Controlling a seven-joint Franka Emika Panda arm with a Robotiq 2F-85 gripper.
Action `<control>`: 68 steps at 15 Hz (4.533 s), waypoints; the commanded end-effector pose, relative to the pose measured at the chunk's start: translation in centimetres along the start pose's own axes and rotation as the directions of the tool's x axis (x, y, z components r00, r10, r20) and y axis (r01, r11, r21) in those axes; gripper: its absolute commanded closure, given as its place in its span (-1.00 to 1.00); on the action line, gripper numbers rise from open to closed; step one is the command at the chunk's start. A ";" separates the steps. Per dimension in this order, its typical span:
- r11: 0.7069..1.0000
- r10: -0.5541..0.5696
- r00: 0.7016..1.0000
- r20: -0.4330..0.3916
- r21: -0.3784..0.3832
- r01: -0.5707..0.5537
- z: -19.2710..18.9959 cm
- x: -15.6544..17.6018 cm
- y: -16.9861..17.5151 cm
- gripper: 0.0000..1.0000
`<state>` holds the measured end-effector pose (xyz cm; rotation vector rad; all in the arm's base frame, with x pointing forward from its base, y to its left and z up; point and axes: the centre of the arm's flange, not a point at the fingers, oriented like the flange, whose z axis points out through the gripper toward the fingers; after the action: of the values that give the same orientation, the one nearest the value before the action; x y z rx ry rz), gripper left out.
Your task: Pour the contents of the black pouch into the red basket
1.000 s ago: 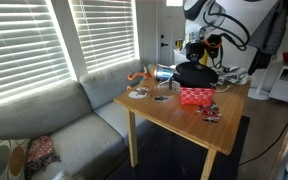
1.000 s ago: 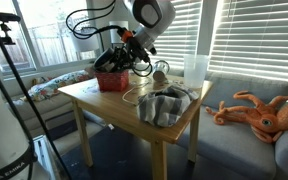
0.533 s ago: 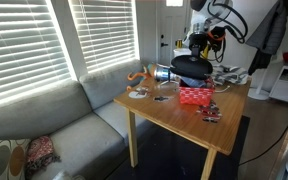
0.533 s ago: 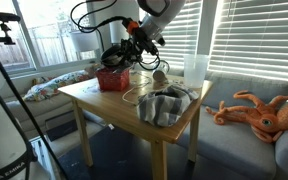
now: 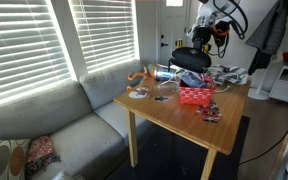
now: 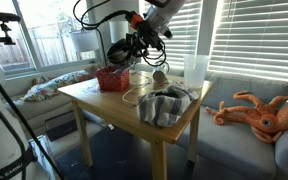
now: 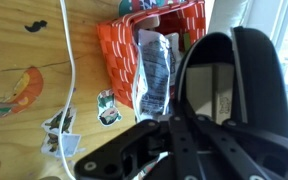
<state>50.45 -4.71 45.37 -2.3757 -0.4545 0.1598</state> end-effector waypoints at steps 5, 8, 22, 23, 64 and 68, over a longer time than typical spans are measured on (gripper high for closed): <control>0.988 -0.082 0.974 -0.212 -0.143 0.052 -3.5 -1.1 -1.4 0.98; 0.972 -0.202 0.932 -0.301 -0.177 0.153 -4.8 -2.1 -2.8 0.98; 0.909 -0.408 0.824 -0.393 -0.097 0.404 -2.2 -3.9 -5.7 0.92; 0.910 -0.407 0.825 -0.393 -0.096 0.403 -2.2 -3.9 -5.6 0.92; 0.644 -0.426 0.464 -0.776 0.100 0.758 -0.2 -3.7 -5.0 0.98; 0.562 -0.340 0.484 -0.806 0.239 0.792 -0.5 -4.0 -5.3 0.98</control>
<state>45.12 -2.64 48.68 -1.4080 -0.7413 -0.8207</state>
